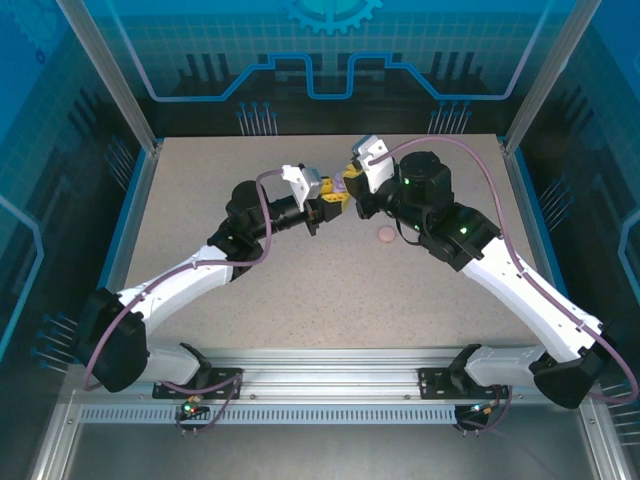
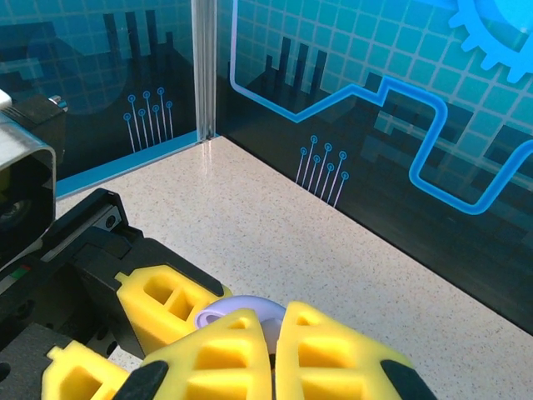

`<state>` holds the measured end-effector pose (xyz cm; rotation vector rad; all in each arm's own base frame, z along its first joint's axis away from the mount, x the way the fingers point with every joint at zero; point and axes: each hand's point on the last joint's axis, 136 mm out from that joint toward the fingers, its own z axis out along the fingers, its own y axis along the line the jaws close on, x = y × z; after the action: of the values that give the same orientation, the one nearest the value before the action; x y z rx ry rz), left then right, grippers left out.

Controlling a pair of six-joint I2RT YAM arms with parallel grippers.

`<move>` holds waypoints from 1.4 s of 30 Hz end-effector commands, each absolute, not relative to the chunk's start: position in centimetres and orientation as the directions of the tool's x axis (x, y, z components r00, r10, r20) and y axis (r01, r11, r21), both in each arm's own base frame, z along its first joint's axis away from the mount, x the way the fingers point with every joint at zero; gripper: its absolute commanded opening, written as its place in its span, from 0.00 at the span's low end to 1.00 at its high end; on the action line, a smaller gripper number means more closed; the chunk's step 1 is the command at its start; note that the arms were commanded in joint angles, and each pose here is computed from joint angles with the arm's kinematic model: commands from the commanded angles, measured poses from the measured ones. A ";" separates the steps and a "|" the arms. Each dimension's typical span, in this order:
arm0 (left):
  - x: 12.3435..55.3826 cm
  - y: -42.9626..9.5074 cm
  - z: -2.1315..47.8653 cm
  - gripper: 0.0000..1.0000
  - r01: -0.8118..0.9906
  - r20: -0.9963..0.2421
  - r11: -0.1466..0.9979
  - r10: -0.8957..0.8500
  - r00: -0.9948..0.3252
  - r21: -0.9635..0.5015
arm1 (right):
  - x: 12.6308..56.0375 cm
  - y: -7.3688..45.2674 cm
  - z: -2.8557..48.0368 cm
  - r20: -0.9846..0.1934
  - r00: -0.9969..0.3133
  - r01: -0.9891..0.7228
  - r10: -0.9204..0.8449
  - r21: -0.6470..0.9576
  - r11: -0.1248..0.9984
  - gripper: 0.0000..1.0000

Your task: Insert the wireless bluetooth earbuds into the charging case

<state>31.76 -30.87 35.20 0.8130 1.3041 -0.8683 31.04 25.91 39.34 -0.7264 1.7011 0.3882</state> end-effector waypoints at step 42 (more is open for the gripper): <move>31.8 -31.1 37.2 0.00 0.891 -0.986 0.454 -0.148 0.083 0.007 | 31.7 28.0 43.7 -0.964 -0.248 -0.644 -0.092 0.093 0.760 0.55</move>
<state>31.88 -30.83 35.69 0.7858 1.2955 -0.8843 31.97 27.46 42.46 -0.6335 1.7387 0.4427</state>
